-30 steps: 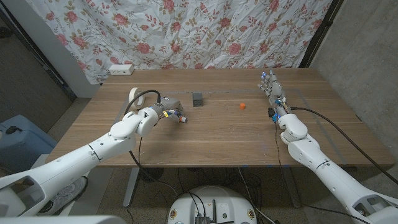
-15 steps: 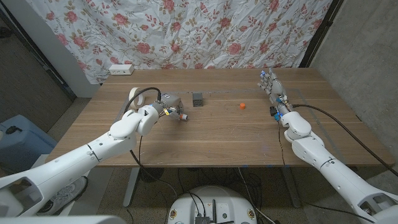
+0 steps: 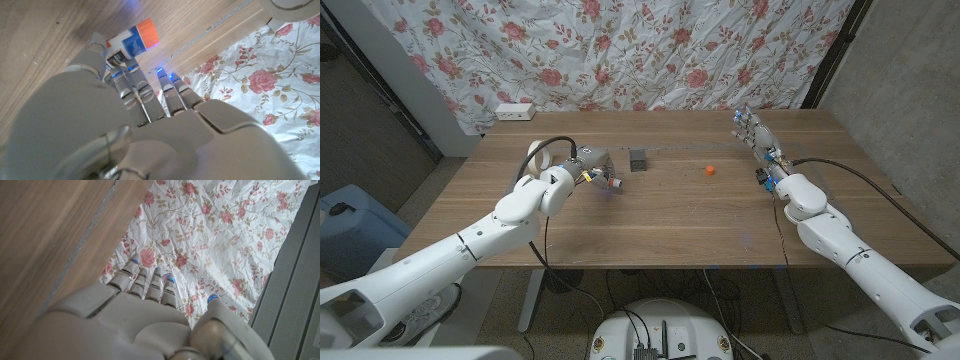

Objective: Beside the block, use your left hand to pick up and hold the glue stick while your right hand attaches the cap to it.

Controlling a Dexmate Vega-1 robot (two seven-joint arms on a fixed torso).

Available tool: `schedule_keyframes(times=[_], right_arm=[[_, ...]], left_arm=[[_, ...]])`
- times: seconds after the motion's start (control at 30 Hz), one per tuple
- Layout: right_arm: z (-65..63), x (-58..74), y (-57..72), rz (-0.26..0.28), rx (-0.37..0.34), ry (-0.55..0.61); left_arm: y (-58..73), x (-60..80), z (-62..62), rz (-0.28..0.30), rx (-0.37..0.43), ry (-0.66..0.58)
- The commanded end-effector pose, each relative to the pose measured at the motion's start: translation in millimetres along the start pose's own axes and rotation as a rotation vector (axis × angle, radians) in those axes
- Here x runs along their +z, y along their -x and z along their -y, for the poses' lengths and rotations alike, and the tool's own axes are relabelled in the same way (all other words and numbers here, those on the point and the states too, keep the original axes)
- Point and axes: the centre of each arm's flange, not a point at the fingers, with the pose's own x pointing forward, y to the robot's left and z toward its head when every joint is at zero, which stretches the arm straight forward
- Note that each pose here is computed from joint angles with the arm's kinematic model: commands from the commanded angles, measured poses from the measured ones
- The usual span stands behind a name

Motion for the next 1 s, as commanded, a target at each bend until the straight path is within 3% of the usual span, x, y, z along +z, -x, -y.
schedule_keyframes(times=[0.03,0.37,0.5,1.0], right_arm=[[3.0,13.7,-4.5,-0.018,0.08,0.192],[3.5,21.3,-9.4,-0.045,0.146,0.347],[1.8,22.5,-12.7,-0.088,0.197,0.475],[-4.8,38.1,-20.5,-0.129,0.291,0.713]], left_arm=[[3.8,1.6,-11.6,-0.017,0.023,0.024],[1.4,1.8,-18.1,-0.032,0.06,0.064],[-0.9,3.7,-19.5,-0.037,0.068,0.078],[-6.4,10.6,-24.0,-0.041,0.111,0.161]])
